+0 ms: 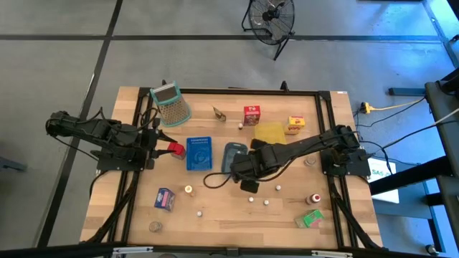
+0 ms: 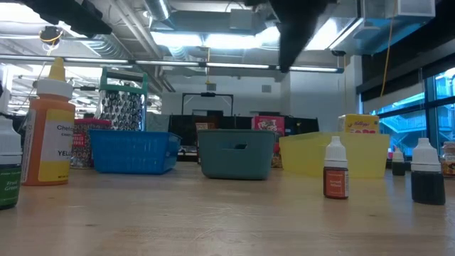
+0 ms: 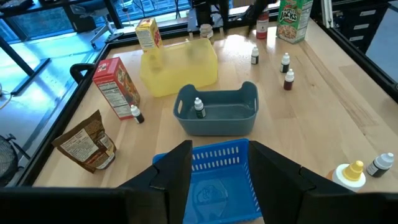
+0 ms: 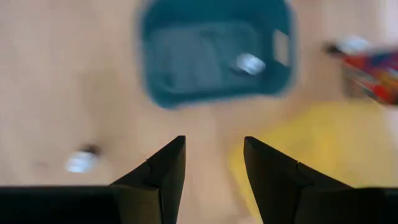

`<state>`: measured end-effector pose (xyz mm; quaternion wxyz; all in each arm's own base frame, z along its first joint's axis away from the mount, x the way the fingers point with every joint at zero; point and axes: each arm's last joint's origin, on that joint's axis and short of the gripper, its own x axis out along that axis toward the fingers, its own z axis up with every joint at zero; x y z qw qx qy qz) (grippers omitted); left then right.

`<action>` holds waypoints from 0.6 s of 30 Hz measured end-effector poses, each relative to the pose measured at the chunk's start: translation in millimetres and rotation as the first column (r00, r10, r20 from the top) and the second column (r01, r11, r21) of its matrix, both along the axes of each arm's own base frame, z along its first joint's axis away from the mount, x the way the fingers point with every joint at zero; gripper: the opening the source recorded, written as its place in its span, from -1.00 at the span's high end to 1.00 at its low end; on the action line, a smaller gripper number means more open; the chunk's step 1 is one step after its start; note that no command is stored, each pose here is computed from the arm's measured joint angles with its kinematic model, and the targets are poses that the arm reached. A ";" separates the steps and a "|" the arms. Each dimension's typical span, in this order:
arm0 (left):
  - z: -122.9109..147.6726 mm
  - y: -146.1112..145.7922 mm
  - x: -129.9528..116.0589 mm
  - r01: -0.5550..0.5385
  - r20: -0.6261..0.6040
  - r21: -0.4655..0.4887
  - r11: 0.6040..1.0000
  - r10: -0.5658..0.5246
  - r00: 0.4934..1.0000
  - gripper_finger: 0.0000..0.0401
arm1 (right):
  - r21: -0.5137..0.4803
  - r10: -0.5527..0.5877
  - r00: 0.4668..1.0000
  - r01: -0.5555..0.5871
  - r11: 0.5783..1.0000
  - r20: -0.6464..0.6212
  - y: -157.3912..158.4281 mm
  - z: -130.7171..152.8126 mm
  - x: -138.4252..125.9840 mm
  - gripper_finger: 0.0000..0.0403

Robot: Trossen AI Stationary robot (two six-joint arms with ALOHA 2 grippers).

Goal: Pick & Place Kitchen Items
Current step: Put the small black food coloring into the green bin

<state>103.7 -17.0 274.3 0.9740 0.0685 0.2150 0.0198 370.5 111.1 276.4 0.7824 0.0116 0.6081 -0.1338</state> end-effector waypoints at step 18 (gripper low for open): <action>0.0 0.0 0.0 0.000 0.000 0.000 1.000 0.000 1.000 0.24 | 0.037 0.064 0.989 -0.070 0.997 0.136 4.8 3.0 14.3 -0.35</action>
